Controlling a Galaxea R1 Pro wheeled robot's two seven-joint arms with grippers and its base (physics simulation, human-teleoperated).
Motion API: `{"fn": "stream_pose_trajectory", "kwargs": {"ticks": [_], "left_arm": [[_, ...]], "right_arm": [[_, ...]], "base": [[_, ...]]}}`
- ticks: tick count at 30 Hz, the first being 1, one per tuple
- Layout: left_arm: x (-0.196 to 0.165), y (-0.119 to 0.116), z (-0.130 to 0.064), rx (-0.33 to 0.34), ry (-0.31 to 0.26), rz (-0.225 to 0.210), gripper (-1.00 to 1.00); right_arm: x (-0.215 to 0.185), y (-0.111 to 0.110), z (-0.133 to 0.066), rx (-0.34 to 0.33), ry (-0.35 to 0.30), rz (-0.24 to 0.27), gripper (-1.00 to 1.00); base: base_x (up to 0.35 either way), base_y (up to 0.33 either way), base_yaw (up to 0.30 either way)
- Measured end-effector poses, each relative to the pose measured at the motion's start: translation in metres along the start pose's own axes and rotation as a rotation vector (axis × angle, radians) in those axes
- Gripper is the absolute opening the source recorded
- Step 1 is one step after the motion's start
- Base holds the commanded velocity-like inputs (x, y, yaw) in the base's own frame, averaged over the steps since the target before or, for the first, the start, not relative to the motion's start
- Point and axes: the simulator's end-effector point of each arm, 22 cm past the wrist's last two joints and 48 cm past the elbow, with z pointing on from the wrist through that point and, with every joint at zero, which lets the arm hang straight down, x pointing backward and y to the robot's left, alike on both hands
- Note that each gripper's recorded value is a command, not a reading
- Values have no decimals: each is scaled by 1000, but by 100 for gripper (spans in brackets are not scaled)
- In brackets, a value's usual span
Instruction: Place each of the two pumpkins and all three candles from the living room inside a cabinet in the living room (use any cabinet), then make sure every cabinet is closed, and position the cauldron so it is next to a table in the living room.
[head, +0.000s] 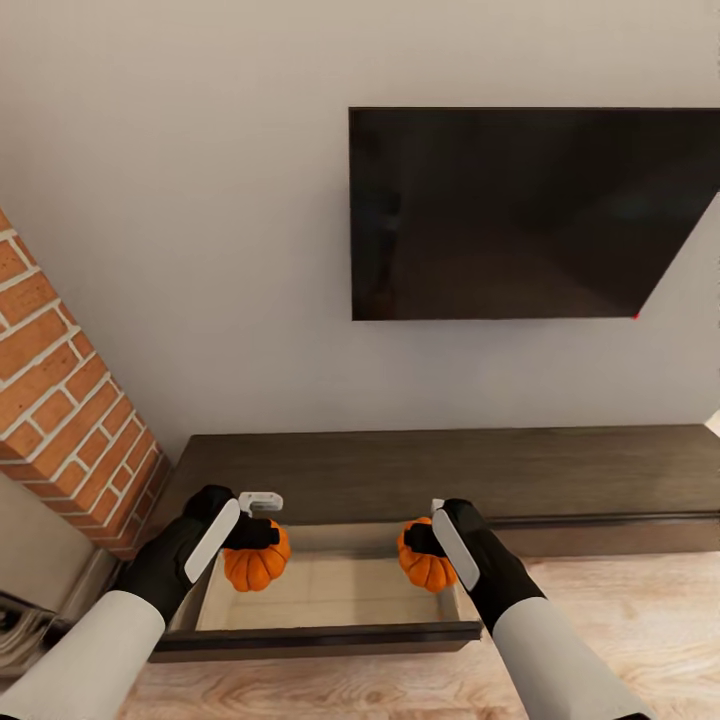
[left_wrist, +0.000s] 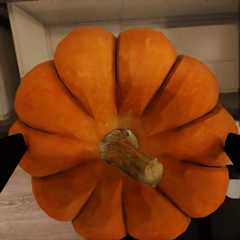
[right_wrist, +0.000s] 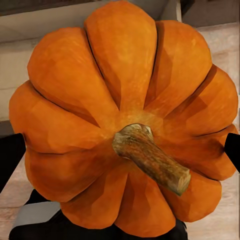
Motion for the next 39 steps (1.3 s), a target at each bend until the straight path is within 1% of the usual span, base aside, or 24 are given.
{"fn": "stream_pose_trajectory", "kwargs": {"ticks": [19,27,39], "left_arm": [[0,0,0,0,0,0,-100],[0,0,0,-1,0,1,-100],[0,0,0,-1,0,0,-100]], "right_arm": [[1,3,0,-4,1,-2,-100],[1,3,0,-4,2,-2,-100],[1,3,0,-6,2,-2,-100]], "base": [[212,-18,0],[111,0,0],[30,0,0]]}}
